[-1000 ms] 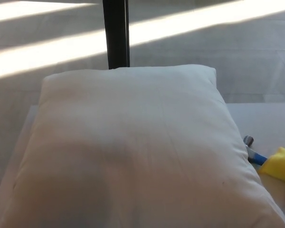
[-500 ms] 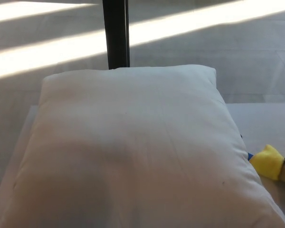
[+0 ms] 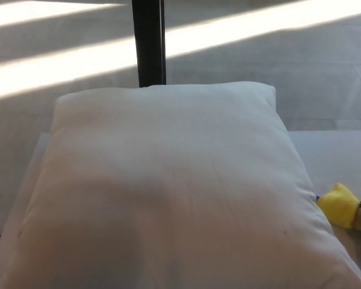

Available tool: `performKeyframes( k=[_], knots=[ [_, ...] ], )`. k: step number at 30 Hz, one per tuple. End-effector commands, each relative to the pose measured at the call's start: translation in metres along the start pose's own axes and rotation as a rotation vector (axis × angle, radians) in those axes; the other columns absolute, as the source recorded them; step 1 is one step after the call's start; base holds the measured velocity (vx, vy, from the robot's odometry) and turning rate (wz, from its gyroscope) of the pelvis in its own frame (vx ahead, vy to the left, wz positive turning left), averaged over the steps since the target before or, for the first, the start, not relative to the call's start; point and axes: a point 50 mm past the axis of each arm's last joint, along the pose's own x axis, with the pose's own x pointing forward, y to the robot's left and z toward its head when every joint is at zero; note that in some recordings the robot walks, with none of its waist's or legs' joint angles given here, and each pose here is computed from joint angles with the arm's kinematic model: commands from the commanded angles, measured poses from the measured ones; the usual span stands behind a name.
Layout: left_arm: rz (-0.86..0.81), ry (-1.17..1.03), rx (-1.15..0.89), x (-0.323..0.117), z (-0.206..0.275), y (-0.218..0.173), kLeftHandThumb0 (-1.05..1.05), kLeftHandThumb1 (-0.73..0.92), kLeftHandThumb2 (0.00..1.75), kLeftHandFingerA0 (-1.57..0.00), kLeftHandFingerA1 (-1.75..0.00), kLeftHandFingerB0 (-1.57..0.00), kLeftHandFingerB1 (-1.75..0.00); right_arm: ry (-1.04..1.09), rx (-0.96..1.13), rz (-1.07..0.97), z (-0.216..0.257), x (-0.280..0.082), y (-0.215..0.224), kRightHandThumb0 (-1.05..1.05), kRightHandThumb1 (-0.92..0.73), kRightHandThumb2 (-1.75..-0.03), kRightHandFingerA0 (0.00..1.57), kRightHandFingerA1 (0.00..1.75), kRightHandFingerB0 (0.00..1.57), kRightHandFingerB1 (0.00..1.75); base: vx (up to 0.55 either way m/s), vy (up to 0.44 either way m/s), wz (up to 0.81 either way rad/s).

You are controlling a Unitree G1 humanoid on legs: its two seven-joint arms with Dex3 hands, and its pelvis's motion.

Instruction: A hammer is kept on the right hand side and a pillow is kept on the left hand side on the desk infront of the robot and the robot uses its right hand to pick up the hammer and makes a downward swinging motion to hit the pillow

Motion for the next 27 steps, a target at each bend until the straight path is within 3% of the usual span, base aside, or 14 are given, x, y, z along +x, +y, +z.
performKeyframes(
  k=[1,2,3,4,5,6,8,9,13,14,17,23,24,27],
  knots=[
    [0.014,-0.027,0.025,0.0,0.005,0.005,-0.58,0.61,0.59,-0.81,-0.55,-0.75,-0.55,0.132,0.135,0.146,-0.018,-0.013,0.022,-0.22,-0.7,-0.81,0.91,1.64,0.78,1.1,0.0,0.0,0.0],
    [0.022,-0.023,0.025,0.0,0.004,0.005,-0.57,0.61,0.58,-0.8,-0.55,-0.76,-0.56,0.193,0.271,0.147,-0.023,-0.012,0.019,-0.22,-0.75,-0.83,0.87,1.71,0.71,1.32,0.0,0.0,0.0],
    [0.024,-0.022,0.02,0.0,0.005,0.006,-0.56,0.61,0.58,-0.8,-0.56,-0.75,-0.55,0.233,0.379,0.151,-0.024,-0.011,0.017,-0.21,-0.72,-0.9,0.88,1.74,0.68,1.34,0.0,0.0,0.0],
    [0.024,-0.024,0.019,-0.001,0.005,0.006,-0.58,0.6,0.59,-0.8,-0.56,-0.78,-0.57,0.245,0.442,0.143,-0.026,-0.01,0.014,-0.28,-0.59,-1.1,1.22,1.4,0.93,1.23,0.0,0.0,0.0],
    [0.017,-0.028,0.028,-0.001,0.005,0.007,-0.57,0.63,0.59,-0.79,-0.56,-0.77,-0.57,0.251,0.51,0.113,-0.029,-0.01,0.009,-0.17,-0.59,-1.02,0.95,1.75,0.67,1.74,0.0,0.0,0.0],
    [0.012,-0.027,0.032,-0.001,0.004,0.007,-0.57,0.62,0.59,-0.81,-0.57,-0.76,-0.56,0.271,0.608,0.086,-0.032,-0.009,0.004,-0.19,-0.54,-1.11,0.96,1.75,0.68,1.75,0.0,0.0,0.0],
    [0.012,-0.024,-0.002,-0.001,0.004,0.007,-0.56,0.61,0.59,-0.8,-0.58,-0.75,-0.57,0.311,0.748,0.058,-0.039,-0.008,-0.002,-0.22,-0.51,-1.1,0.92,1.75,0.66,1.71,0.0,0.0,0.0],
    [0.011,-0.024,0.012,-0.001,0.003,0.008,-0.58,0.61,0.59,-0.79,-0.55,-0.77,-0.57,0.383,0.924,0.022,-0.046,-0.006,-0.007,-0.24,-0.58,-1.07,0.92,1.75,0.75,1.6,0.0,0.0,0.0],
    [0.02,-0.019,-0.003,-0.002,0.001,0.008,-0.56,0.61,0.58,-0.8,-0.56,-0.69,-0.54,0.454,1.195,-0.053,-0.055,-0.005,-0.018,-0.23,-0.52,-1.22,0.94,1.75,0.77,1.64,0.0,0.0,0.0],
    [0.019,-0.016,0.006,-0.002,0.0,0.01,-0.55,0.63,0.59,-0.78,-0.56,-0.68,-0.54,0.509,1.27,-0.076,-0.059,-0.003,-0.022,-0.26,-0.67,-1.01,0.93,1.75,0.7,1.58,0.0,0.0,0.0],
    [0.021,-0.002,0.018,-0.003,-0.001,0.011,-0.56,0.64,0.59,-0.78,-0.54,-0.69,-0.52,0.541,1.42,-0.13,-0.065,-0.003,-0.027,-0.2,-0.73,-0.94,0.89,1.75,0.67,1.54,0.0,0.0,0.0],
    [0.011,-0.021,0.016,-0.004,-0.001,0.013,-0.58,0.63,0.59,-0.78,-0.58,-0.69,-0.55,0.451,1.48,-0.131,-0.062,-0.002,-0.034,-0.2,-0.67,-1.01,1.0,1.75,0.68,1.69,0.0,0.0,0.0],
    [0.017,-0.018,0.008,-0.004,-0.001,0.013,-0.57,0.63,0.59,-0.76,-0.57,-0.7,-0.55,0.434,1.508,-0.122,-0.057,-0.001,-0.036,-0.21,-0.74,-0.92,0.98,1.75,0.62,1.74,0.0,0.0,0.0],
    [0.038,-0.004,-0.023,-0.004,-0.003,0.014,-0.55,0.61,0.59,-0.78,-0.57,-0.69,-0.54,0.388,1.545,-0.117,-0.049,0.003,-0.038,-0.19,-0.71,-0.99,0.99,1.75,0.65,1.75,0.0,0.0,0.0]
  ],
)
